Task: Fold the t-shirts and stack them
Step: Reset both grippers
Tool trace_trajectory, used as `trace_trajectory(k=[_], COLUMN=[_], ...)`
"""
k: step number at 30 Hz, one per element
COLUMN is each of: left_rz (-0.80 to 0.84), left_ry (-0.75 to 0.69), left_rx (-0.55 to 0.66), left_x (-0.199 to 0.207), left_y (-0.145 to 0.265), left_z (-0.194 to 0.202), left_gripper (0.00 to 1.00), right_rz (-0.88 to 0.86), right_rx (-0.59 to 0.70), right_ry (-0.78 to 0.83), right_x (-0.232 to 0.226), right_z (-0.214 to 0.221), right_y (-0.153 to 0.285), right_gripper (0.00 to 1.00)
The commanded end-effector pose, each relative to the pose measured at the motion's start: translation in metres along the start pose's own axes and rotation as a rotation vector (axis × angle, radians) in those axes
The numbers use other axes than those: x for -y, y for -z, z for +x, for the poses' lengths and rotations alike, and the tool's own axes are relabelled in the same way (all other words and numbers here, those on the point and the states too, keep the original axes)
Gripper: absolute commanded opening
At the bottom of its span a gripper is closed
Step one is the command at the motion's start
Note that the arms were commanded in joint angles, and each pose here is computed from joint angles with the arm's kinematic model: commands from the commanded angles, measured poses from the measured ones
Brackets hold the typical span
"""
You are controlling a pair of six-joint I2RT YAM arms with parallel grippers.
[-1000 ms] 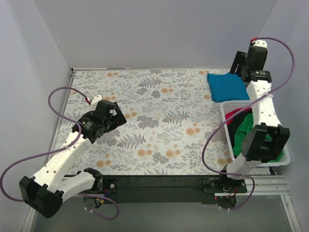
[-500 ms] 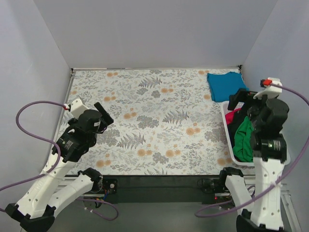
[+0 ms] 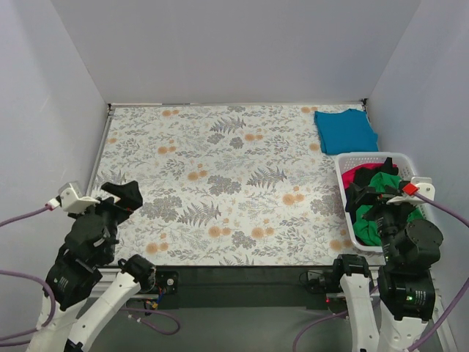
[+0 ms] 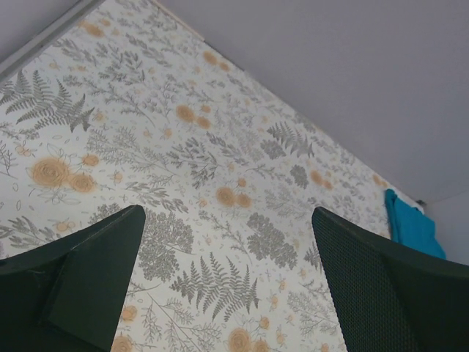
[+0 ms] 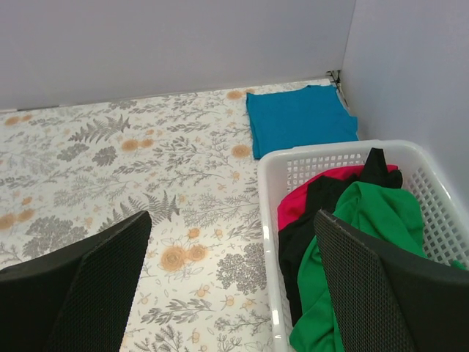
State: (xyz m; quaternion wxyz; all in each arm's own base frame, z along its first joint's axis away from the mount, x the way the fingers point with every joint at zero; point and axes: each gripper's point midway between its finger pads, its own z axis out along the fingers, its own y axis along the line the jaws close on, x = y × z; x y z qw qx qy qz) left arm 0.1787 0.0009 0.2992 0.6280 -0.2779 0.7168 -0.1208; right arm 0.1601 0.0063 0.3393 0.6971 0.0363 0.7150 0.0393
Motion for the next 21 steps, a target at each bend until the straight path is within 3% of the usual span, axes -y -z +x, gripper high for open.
trace_trajectory(k=[1,9,21], left_rz=[0.067,0.076,0.1], left_ry=[-0.001,0.044,-0.01], left_rx=[0.08,0.06,0.022], left_x=[-0.001,-0.007,0.0], left_y=[0.007,0.007,-0.001], left_z=[-0.012,0.002,0.016], left_gripper=[0.98,0.98,0.98], right_rz=[-0.011,-0.093,-0.153], right_rx=[0.006,0.01,0.015], right_ry=[-0.002,0.013,-0.038], right_x=[-0.001,-0.013,-0.024], right_z=[0.004,0.011,0.019], right_y=[0.007,0.012,0.014], right_gripper=[0.98,0.98,0.98])
